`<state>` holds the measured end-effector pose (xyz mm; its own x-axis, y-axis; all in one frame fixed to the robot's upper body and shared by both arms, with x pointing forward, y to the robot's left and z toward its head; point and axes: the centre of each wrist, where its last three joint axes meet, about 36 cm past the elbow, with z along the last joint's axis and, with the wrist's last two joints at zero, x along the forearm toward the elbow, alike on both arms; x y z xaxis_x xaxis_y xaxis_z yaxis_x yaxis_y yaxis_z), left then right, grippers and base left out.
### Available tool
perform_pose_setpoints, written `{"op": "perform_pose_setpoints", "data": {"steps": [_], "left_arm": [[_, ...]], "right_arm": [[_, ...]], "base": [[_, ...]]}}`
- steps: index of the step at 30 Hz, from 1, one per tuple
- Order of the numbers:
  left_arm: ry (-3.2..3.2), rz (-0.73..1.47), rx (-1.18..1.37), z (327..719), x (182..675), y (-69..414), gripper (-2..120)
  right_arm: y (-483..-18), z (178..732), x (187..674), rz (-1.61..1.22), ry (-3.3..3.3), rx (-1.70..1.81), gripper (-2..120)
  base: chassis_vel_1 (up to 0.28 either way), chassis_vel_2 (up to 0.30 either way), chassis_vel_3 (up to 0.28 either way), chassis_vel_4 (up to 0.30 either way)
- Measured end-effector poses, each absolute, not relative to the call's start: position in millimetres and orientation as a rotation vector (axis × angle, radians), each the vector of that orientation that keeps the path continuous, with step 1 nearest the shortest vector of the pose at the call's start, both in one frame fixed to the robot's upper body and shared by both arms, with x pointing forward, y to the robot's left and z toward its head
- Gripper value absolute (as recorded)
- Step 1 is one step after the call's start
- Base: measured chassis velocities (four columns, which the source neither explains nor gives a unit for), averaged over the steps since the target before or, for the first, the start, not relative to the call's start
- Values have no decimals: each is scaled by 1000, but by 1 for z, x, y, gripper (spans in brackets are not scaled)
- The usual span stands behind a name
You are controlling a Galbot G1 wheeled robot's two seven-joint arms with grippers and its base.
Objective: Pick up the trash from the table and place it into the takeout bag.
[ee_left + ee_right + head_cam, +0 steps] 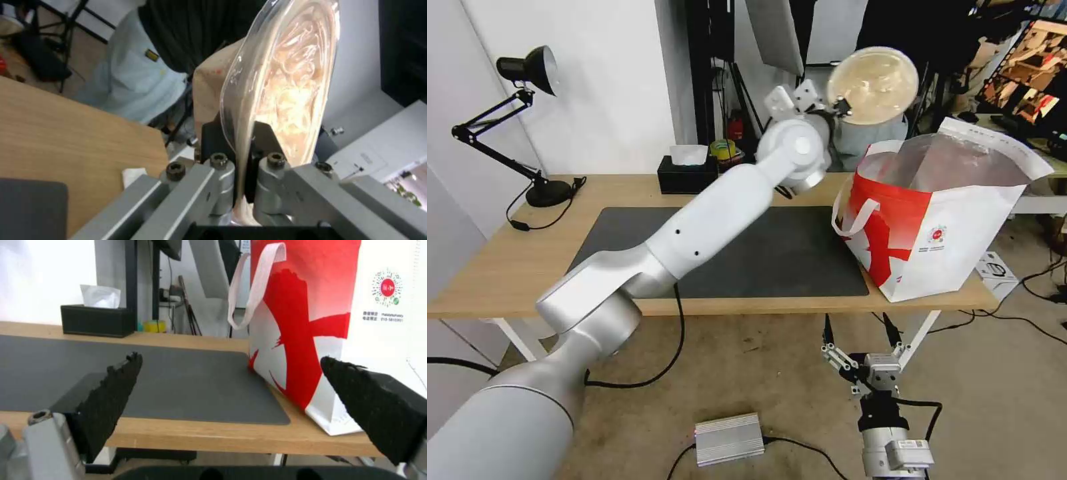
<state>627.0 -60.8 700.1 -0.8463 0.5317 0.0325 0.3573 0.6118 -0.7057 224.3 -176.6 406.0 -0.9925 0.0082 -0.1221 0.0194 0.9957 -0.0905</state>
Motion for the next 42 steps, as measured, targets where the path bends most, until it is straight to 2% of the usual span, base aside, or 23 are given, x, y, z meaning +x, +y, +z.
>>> {"op": "perform_pose_setpoints", "data": {"steps": [14, 42], "left_arm": [[-2571, 967, -851, 689, 623, -87, 0], [-2665, 643, -909, 621, 620, -100, 0]], "right_arm": [[-177, 406, 224, -138, 3016, 21, 100], [-177, 406, 224, -139, 3016, 21, 100]], "base": [[0, 0, 0, 0], [0, 0, 0, 0]]}}
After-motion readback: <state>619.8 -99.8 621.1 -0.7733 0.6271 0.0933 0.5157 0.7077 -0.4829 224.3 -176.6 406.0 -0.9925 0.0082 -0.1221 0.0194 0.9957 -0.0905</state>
